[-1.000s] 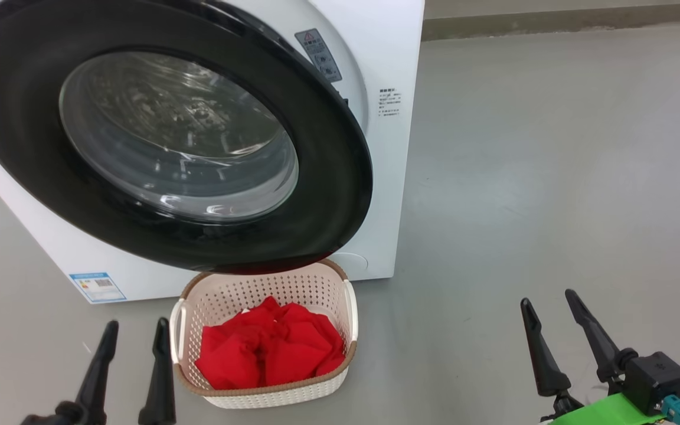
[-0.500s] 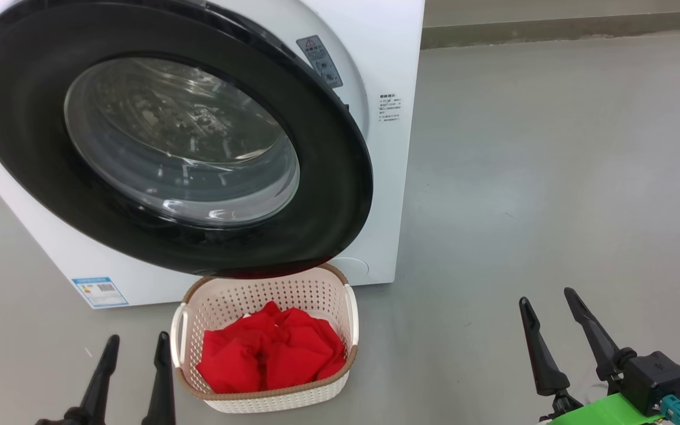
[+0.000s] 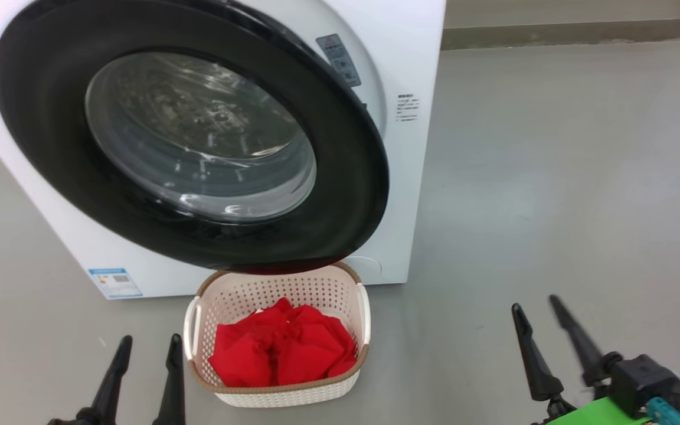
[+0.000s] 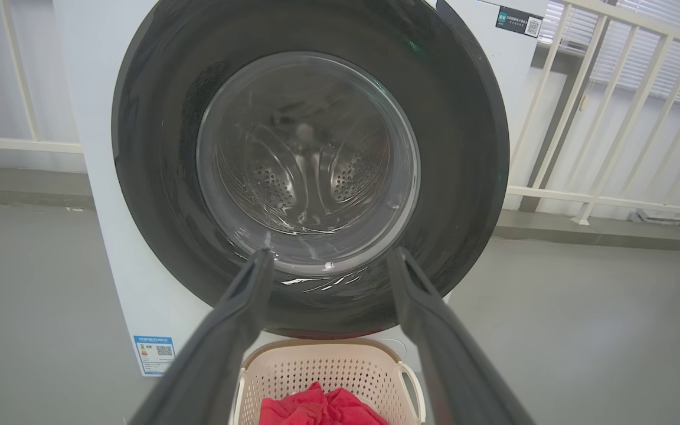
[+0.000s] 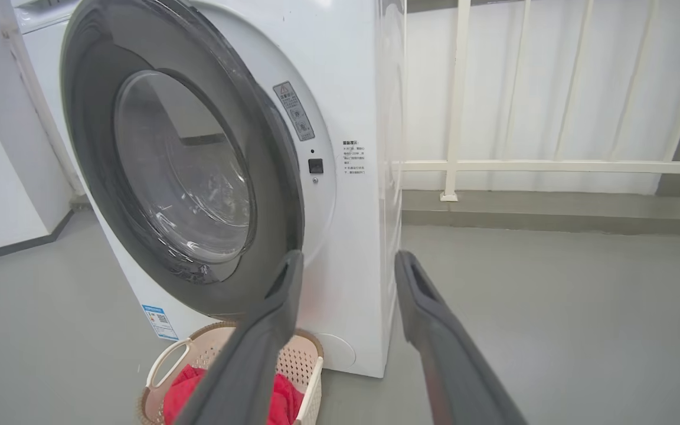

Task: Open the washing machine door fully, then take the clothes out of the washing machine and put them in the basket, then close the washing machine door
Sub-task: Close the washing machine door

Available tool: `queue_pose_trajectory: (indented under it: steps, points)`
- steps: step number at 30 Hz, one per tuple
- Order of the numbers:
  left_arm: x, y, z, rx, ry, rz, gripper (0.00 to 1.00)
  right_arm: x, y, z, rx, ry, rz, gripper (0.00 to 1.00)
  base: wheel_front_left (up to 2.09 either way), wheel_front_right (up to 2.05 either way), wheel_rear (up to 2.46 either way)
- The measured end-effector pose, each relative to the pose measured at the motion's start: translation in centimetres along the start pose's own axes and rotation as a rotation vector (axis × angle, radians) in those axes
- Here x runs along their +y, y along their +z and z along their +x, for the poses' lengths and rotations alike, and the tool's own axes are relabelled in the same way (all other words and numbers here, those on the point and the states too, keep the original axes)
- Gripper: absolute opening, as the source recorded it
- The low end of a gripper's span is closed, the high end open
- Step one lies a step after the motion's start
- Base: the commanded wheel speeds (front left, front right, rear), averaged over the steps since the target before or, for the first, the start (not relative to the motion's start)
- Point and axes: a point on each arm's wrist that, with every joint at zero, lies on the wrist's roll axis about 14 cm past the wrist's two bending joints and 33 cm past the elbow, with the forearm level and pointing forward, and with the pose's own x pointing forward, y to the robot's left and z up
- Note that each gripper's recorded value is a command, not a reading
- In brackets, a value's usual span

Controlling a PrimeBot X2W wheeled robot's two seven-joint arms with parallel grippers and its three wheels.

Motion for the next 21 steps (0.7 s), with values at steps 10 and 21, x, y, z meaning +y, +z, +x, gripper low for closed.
queue_pose_trajectory:
  steps: [10, 21]
  points:
    - [0.2, -0.1, -0.3, 0.002, 0.02, -0.01, 1.0, 4.5, -1.0, 3.4, 0.023, 0.145, 0.013, 0.0, 0.0, 0.0, 0.0]
    - [0.3, -0.8, 1.0, 0.017, 0.028, -0.004, 1.0, 8.8, -2.4, 9.6, 0.049, 0.291, -0.007, 0.0, 0.0, 0.0, 0.0]
